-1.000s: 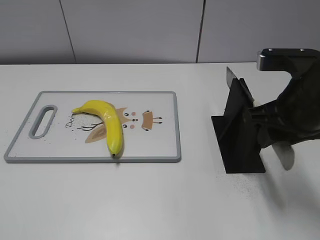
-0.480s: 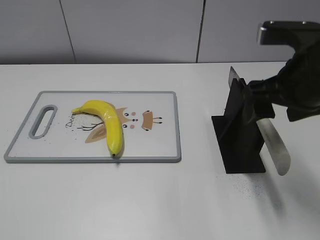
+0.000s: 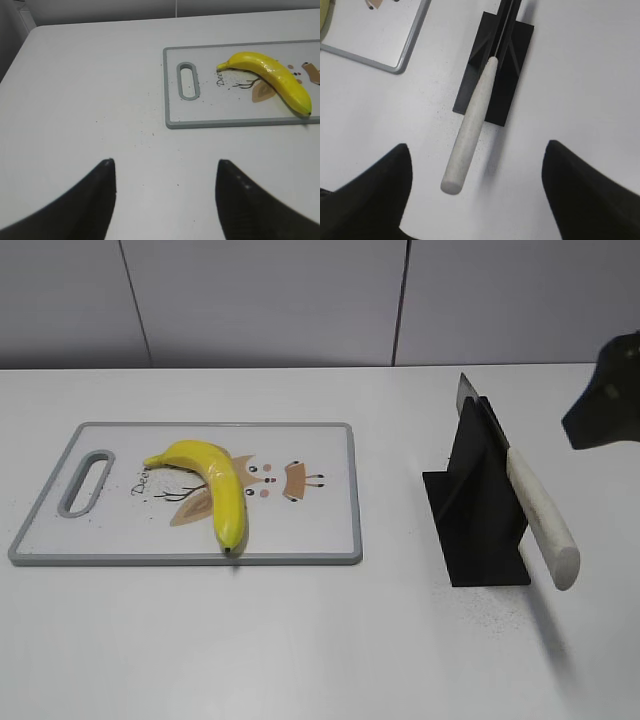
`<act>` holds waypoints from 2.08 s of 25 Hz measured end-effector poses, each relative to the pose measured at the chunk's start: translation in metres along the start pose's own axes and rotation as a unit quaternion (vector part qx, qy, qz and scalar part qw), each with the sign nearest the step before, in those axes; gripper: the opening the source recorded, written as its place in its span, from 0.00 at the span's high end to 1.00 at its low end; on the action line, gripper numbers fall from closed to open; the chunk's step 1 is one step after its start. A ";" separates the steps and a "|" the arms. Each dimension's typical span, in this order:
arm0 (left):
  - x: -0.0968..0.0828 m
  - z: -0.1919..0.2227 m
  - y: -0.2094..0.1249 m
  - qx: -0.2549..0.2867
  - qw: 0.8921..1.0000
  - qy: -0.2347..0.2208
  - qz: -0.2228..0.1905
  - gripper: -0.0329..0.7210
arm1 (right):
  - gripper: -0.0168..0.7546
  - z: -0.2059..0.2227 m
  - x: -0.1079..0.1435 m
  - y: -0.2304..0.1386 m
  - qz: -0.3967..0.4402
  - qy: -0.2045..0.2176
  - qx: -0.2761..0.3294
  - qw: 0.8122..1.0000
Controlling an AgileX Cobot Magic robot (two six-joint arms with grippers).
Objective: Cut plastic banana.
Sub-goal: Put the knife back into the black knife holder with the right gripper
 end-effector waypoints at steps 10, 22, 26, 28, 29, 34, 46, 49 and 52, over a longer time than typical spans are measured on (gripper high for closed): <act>0.000 0.000 0.000 0.000 1.000 0.000 0.000 0.17 | 0.22 -0.043 0.001 -0.047 -0.027 -0.001 -0.030 0.999; 0.000 0.000 0.000 0.000 1.000 0.000 0.000 0.17 | 0.22 -0.047 0.003 -0.141 -0.063 -0.006 -0.074 0.995; 0.000 0.000 0.000 0.000 1.000 0.000 0.000 0.17 | 0.22 -0.046 0.003 -0.162 -0.069 -0.009 -0.099 0.993; 0.000 0.000 0.000 0.000 1.000 0.000 0.001 0.17 | 0.22 -0.050 0.004 -0.166 -0.071 -0.011 -0.117 0.991; 0.000 0.000 0.000 0.000 1.000 0.000 0.000 0.17 | 0.22 -0.053 0.004 -0.167 -0.071 -0.012 -0.129 0.989; 0.000 0.000 0.000 0.000 1.000 0.000 0.001 0.17 | 0.22 -0.068 0.004 -0.171 -0.072 -0.017 -0.183 0.980; 0.000 0.000 0.000 0.000 1.000 0.001 0.000 0.17 | 0.22 -0.090 -0.004 -0.181 -0.077 -0.050 -0.268 0.959; 0.000 0.000 0.000 0.000 1.000 0.001 0.001 0.17 | 0.22 -0.090 -0.003 -0.181 -0.077 -0.050 -0.268 0.959; 0.000 0.000 0.000 0.000 1.000 0.002 0.001 0.17 | 0.22 -0.090 -0.005 -0.181 -0.069 -0.059 -0.267 0.959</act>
Point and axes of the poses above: a point on each arm's last joint axis where the gripper is mounted, z pointing out along that axis toward the gripper, x along the wrist's bending axis when the last joint is at zero, y = z × x, the point moved 8 cm from there along z, pointing out along that axis toward the gripper, and after that the axes turned 11 degrees about -z, right-handed, at the moved point
